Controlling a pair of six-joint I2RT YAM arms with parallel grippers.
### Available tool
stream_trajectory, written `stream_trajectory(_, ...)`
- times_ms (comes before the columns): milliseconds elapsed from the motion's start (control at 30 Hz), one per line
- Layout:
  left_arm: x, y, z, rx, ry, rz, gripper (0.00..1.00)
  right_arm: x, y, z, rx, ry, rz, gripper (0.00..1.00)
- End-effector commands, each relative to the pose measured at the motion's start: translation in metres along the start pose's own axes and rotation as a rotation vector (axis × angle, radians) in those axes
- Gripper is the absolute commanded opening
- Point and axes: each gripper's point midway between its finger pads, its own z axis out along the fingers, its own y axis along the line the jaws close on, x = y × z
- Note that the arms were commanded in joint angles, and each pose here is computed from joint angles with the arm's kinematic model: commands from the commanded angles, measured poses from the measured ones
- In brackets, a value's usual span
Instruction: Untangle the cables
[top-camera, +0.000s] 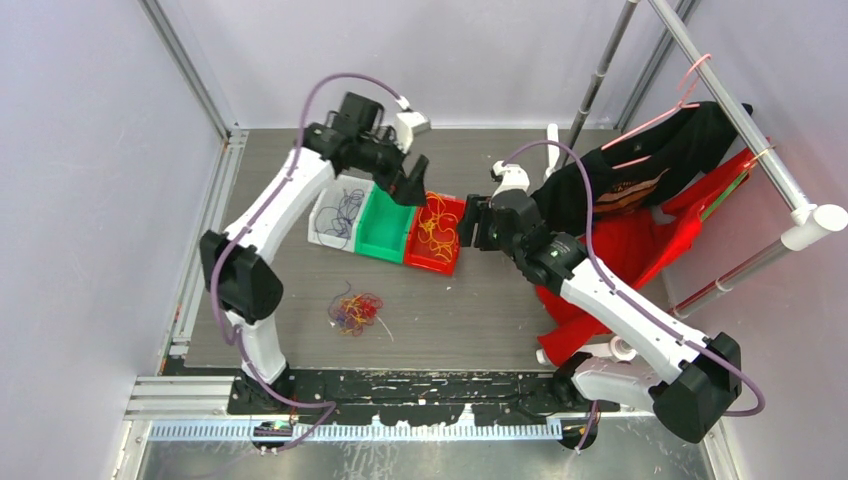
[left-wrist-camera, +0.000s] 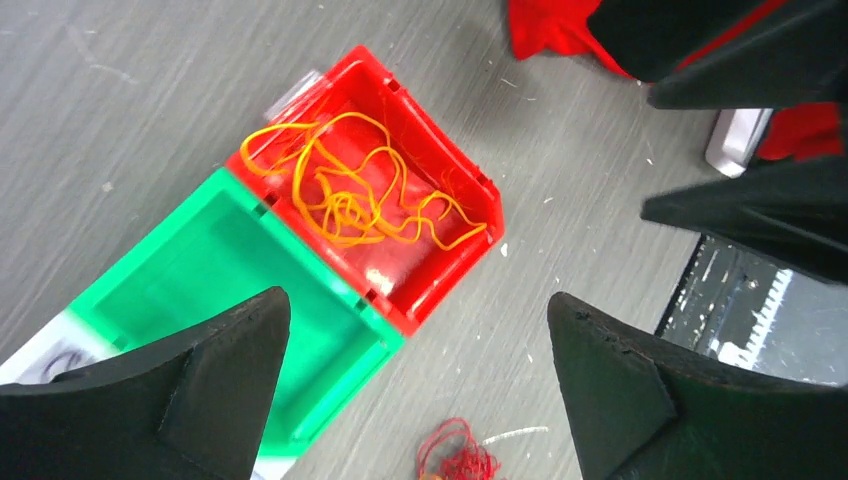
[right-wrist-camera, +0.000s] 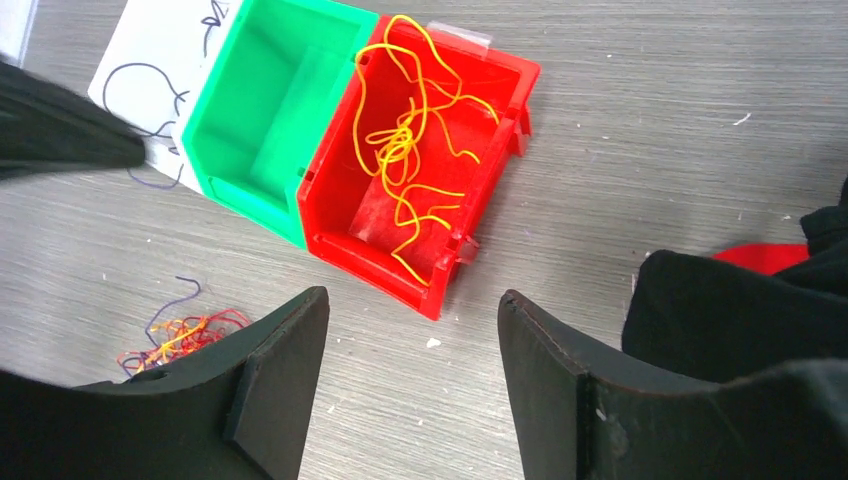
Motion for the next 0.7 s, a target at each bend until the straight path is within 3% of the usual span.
stream_trajectory(0,-0.003,-0.022,-0.087,0.039,-0.014,-0.035,1.0,-0.013,0.04,0.002,-0.113,-0.046,0.005,0.67)
stream_trajectory(200,0.072,-0.011,-0.158,0.023,0.083,-0.165,1.0,0.051,0.139,0.023,-0.367,0.056,-0.151,0.63)
stream_trajectory(300,0.107,-0.014,-0.188,0.04,0.065,-0.219,0.99,0.081,0.182,0.018,-0.505,0.107,-0.258,0.61)
stream_trajectory(433,0.146,-0.029,-0.195,0.058,0.101,-0.2,0.93,0.122,0.215,0.019,-0.604,0.187,-0.323,0.6)
stream_trajectory(667,0.182,-0.033,-0.176,0.092,0.113,-0.126,0.88,0.172,0.225,0.044,-0.591,0.286,-0.339,0.58)
